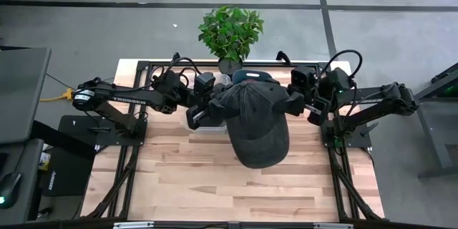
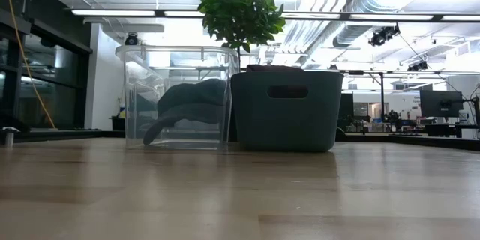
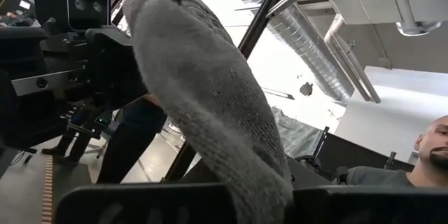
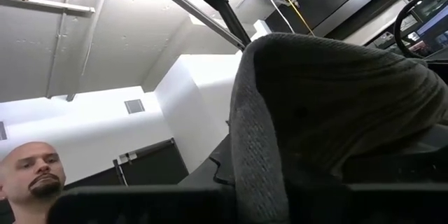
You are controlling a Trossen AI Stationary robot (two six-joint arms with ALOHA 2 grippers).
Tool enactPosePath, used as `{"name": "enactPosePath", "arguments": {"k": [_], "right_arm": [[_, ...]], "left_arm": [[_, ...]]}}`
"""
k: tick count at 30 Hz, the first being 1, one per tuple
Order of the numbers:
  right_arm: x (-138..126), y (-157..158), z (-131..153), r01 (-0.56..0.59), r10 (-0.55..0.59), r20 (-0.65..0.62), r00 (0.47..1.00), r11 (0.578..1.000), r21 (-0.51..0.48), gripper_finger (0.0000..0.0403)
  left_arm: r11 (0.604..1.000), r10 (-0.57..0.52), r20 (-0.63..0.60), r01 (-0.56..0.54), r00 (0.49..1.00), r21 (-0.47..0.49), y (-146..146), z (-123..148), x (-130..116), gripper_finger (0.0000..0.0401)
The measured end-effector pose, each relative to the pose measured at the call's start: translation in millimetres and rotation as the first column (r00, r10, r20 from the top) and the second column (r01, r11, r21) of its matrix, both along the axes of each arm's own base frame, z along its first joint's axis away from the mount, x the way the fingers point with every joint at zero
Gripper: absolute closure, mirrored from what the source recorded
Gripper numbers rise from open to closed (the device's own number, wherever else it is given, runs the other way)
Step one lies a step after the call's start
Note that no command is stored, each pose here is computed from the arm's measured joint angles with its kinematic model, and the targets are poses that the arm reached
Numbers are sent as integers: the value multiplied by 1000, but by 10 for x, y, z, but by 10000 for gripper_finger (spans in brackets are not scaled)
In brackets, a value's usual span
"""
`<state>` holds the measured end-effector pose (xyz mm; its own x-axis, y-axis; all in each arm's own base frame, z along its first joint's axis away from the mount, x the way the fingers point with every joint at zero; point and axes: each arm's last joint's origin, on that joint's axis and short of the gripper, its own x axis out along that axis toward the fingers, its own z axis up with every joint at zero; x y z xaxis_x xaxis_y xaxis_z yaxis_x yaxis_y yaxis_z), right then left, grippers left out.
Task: Pick & Place hat
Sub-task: Put the black cap into the blue bin
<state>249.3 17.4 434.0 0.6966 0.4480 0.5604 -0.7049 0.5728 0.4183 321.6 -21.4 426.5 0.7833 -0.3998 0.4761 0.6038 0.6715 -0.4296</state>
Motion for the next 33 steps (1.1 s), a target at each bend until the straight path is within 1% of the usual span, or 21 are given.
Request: {"name": "enactPosePath", "arguments": {"k": [3,11,15,18,22,24,27,33], "right_arm": [[-3,4,0,-13,13,0,1000,1000,-8,339],[-8,10,0,-41,40,-7,999,999,-11,231],[-12,-2,-5,-79,78,-18,997,996,-28,199],[-48,-23,6,-105,104,-34,994,994,-39,191],[-172,-55,50,-111,107,-57,993,991,-80,190],[-243,-79,62,-94,85,-86,993,991,-97,190],[-342,-118,42,-61,39,-161,986,990,-130,190],[-551,-185,-52,17,-76,-325,943,983,-182,190]], "left_arm": [[1000,-1,0,1,1000,1,-1,-1,0,401],[1000,-2,0,2,1000,1,-1,0,0,401],[1000,-1,0,1,1000,0,-1,0,0,401],[1000,4,0,-4,1000,-3,1,0,0,401],[1000,8,0,-8,1000,-5,2,1,1,401],[1000,12,3,-12,1000,-7,4,3,0,401],[1000,13,8,-13,1000,-9,5,8,-3,401],[1000,17,8,-17,1000,-11,5,7,-2,401]]}}
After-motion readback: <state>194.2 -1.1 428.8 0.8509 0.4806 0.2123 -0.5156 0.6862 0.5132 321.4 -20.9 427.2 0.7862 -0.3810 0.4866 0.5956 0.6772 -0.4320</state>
